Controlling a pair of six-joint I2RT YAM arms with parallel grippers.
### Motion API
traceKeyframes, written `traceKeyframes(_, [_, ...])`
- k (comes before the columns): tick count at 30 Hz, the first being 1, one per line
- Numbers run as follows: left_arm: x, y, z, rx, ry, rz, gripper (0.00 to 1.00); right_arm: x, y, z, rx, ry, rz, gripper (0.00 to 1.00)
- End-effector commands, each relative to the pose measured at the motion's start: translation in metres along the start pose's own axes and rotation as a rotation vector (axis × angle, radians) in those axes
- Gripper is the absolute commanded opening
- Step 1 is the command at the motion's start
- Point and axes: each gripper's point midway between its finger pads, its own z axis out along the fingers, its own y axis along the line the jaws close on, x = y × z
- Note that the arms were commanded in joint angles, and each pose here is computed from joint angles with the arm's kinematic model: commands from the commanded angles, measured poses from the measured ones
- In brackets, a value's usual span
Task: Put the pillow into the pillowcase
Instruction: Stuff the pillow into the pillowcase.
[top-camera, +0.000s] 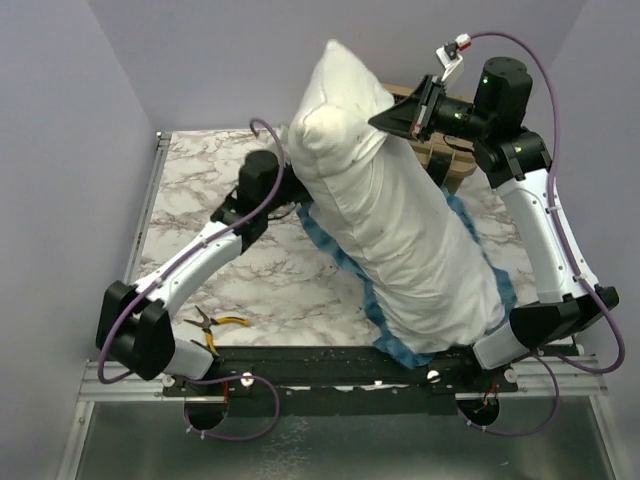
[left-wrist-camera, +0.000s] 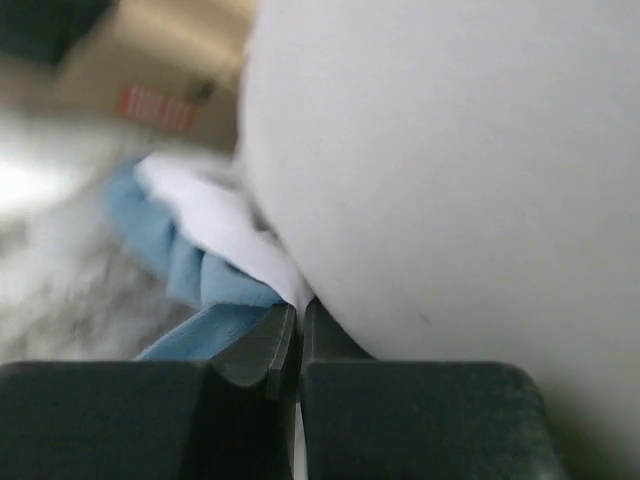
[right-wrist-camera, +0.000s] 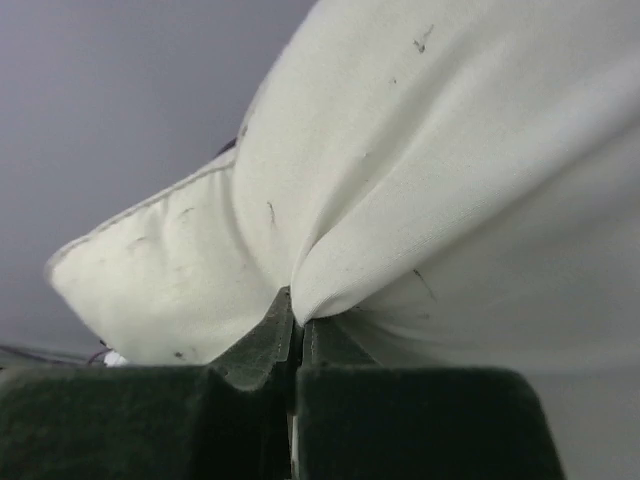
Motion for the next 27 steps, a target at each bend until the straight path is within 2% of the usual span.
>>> traceKeyframes(1, [-0.128, -0.149, -0.081, 0.197, -0.335, 0.28, 0.0, -0.032, 0.099, -0.016, -0.4, -0.042, -0.228, 0.0])
traceKeyframes(6, [-0.188, -0.28, -0.157, 0.444, -0.51, 0.373, 0.0, -0.057, 0.15, -0.029, -0.59, -0.102, -0.324, 0.0])
traceKeyframes(8, [-0.194, -0.305, -0.168, 0.509, -0.529, 0.38, 0.0, -0.061, 0.154, -0.029, -0.606, -0.117, -0.336, 0.0])
traceKeyframes(10, [-0.191, -0.311, -0.166, 0.523, -0.524, 0.396, 0.0, -0.059, 0.136, -0.021, -0.543, -0.125, -0.333, 0.0])
traceKeyframes(13, [-0.177, -0.27, -0.14, 0.405, -0.505, 0.389, 0.0, -0.032, 0.079, -0.003, -0.398, -0.095, -0.257, 0.0])
traceKeyframes(17, [-0.146, -0.189, -0.103, 0.233, -0.47, 0.348, 0.0, 0.048, -0.042, 0.014, -0.112, 0.015, -0.039, 0.01])
traceKeyframes(19, [-0.127, -0.14, -0.088, 0.125, -0.448, 0.325, 0.0, 0.093, -0.098, 0.009, 0.061, 0.084, 0.052, 0.07])
traceKeyframes(22, [-0.1, -0.075, -0.074, -0.02, -0.415, 0.292, 0.0, 0.154, -0.165, -0.02, 0.347, 0.196, 0.146, 0.25])
traceKeyframes(23, [-0.092, -0.058, -0.073, -0.058, -0.408, 0.284, 0.0, 0.167, -0.18, -0.034, 0.441, 0.213, 0.169, 0.34])
traceKeyframes(25, [-0.08, -0.032, -0.072, -0.115, -0.401, 0.279, 0.0, 0.181, -0.197, -0.063, 0.574, 0.212, 0.179, 0.52])
traceKeyframes(27, [-0.076, -0.011, -0.075, -0.176, -0.415, 0.278, 0.0, 0.185, -0.204, -0.091, 0.663, 0.195, 0.178, 0.63])
